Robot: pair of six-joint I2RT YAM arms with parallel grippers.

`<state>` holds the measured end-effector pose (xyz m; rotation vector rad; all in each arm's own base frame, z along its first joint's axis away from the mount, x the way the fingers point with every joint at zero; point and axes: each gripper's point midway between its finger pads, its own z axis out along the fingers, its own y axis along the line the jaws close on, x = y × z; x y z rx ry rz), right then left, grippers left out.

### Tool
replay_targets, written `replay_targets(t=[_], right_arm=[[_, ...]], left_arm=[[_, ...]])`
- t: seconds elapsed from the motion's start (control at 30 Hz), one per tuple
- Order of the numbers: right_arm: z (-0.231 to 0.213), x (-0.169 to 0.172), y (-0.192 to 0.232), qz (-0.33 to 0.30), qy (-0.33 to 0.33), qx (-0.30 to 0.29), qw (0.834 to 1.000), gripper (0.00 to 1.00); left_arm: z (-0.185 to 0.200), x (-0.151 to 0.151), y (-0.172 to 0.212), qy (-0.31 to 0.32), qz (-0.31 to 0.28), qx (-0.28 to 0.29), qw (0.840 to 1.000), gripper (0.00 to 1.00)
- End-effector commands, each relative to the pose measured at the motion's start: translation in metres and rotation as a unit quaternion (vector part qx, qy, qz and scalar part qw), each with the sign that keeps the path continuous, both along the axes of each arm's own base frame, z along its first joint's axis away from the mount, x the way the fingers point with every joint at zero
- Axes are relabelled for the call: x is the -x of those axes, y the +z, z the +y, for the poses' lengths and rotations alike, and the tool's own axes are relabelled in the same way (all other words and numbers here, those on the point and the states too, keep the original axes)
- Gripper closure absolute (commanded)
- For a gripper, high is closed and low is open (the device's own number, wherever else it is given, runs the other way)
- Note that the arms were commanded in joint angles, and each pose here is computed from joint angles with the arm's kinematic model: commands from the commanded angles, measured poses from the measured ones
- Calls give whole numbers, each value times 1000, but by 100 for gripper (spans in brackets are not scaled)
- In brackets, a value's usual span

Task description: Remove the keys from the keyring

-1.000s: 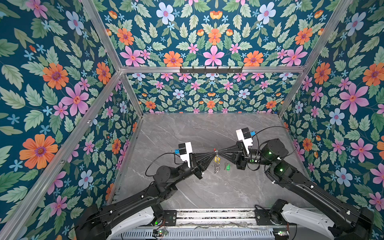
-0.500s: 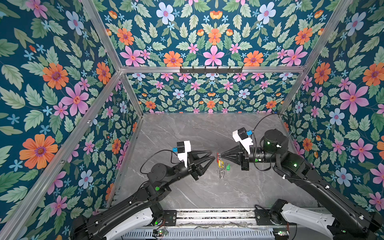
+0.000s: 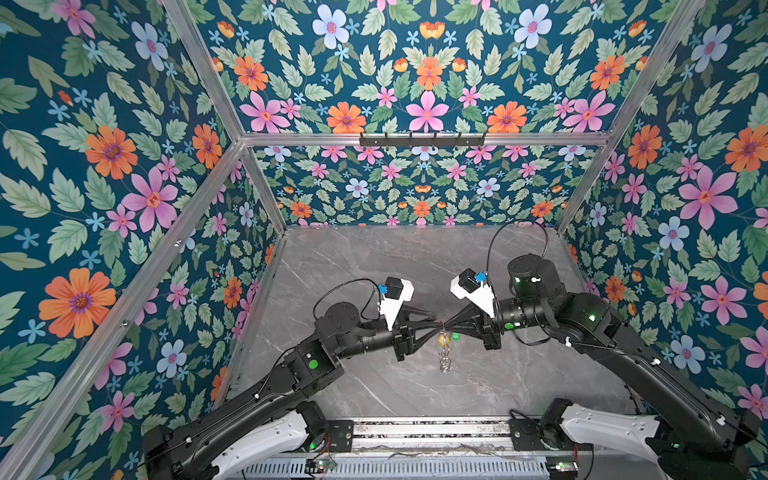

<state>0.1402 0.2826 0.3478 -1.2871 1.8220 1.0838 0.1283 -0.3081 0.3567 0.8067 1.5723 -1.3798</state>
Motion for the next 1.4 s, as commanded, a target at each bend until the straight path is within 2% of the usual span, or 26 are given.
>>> replay_targets(t=[0.0,0.23,0.67,0.8,0.83,0.9,1.0,1.17,1.37], right_arm=[[-1,0,0,-15,3,12,1000,100],[-3,1,3,-21,6,22,1000,100],[-3,1,7,-25,12,25,999,100],[0,-1,13,-27,6,7,1000,100],[1,-3,16,-30,-1,-1,1000,94],[1,-7,22,-38,-19,-26,999,72],[2,-10,31,-43,-42,-73,996,58],[7,-12,40,-27,-54,-140,988,49],[5,-32,46,23,-52,-225,973,48]], left_arm=[[-2,6,-8,-21,3,-22,1000,66],[-4,8,-7,-30,3,-30,999,74],[-8,11,-3,-44,-4,-24,999,100],[-8,8,-1,-36,-11,-13,999,100],[-7,7,0,-31,-14,-9,999,100],[-4,4,2,-16,-16,9,1000,100],[3,-1,6,8,-25,40,999,100],[14,-10,14,49,-39,91,994,100],[21,-15,20,73,-62,136,986,100]])
